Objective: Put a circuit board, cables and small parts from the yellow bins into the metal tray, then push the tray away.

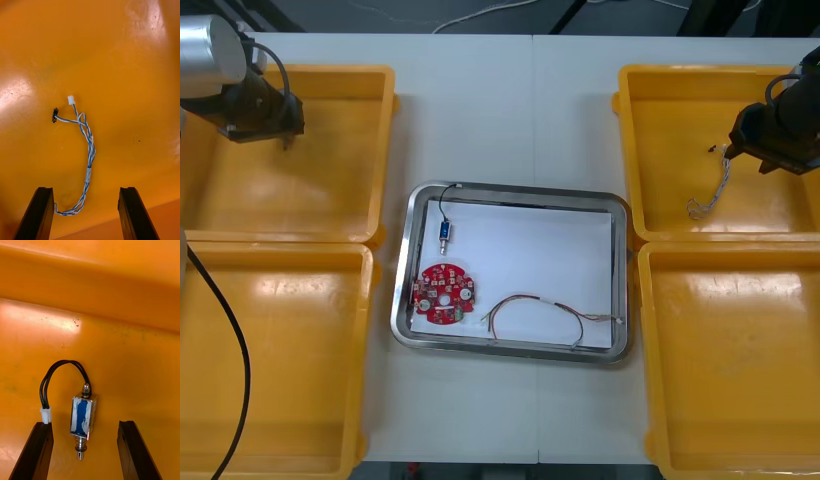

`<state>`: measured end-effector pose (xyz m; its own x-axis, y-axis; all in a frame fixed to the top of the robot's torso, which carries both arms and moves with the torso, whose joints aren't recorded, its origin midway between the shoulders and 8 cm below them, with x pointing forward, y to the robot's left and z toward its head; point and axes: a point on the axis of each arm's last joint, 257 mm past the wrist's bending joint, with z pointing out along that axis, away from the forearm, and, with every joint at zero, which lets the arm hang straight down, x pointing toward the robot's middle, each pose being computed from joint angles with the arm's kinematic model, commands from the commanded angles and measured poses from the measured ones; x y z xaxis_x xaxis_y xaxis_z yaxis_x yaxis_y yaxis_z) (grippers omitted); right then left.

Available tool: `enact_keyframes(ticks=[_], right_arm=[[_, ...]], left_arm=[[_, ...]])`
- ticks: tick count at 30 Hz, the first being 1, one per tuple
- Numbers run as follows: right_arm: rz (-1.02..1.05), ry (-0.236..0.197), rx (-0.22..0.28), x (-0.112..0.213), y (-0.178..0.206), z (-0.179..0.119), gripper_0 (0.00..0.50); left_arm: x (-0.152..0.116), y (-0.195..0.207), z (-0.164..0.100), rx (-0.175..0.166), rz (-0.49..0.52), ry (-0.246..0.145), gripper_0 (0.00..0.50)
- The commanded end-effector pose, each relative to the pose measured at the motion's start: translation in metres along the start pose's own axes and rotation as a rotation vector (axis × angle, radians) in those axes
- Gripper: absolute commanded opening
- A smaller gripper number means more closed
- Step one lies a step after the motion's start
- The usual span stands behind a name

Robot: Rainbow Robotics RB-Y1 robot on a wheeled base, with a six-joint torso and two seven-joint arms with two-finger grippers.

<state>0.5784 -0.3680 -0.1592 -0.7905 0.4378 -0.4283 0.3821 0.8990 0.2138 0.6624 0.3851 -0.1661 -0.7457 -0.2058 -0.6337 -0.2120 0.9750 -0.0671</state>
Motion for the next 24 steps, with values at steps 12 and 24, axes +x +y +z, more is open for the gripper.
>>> enact_keyframes(ticks=[12, 24], right_arm=[[0.128, -0.041, 0.010, 0.029, -0.006, 0.018, 0.500], [0.195, -0.048, 0.025, 0.037, 0.004, 0.031, 0.500]], left_arm=[[-0.045, -0.024, -0.016, 0.033, 0.084, -0.089, 0.500], [-0.037, -0.023, -0.008, 0.037, 0.093, -0.077, 0.500]])
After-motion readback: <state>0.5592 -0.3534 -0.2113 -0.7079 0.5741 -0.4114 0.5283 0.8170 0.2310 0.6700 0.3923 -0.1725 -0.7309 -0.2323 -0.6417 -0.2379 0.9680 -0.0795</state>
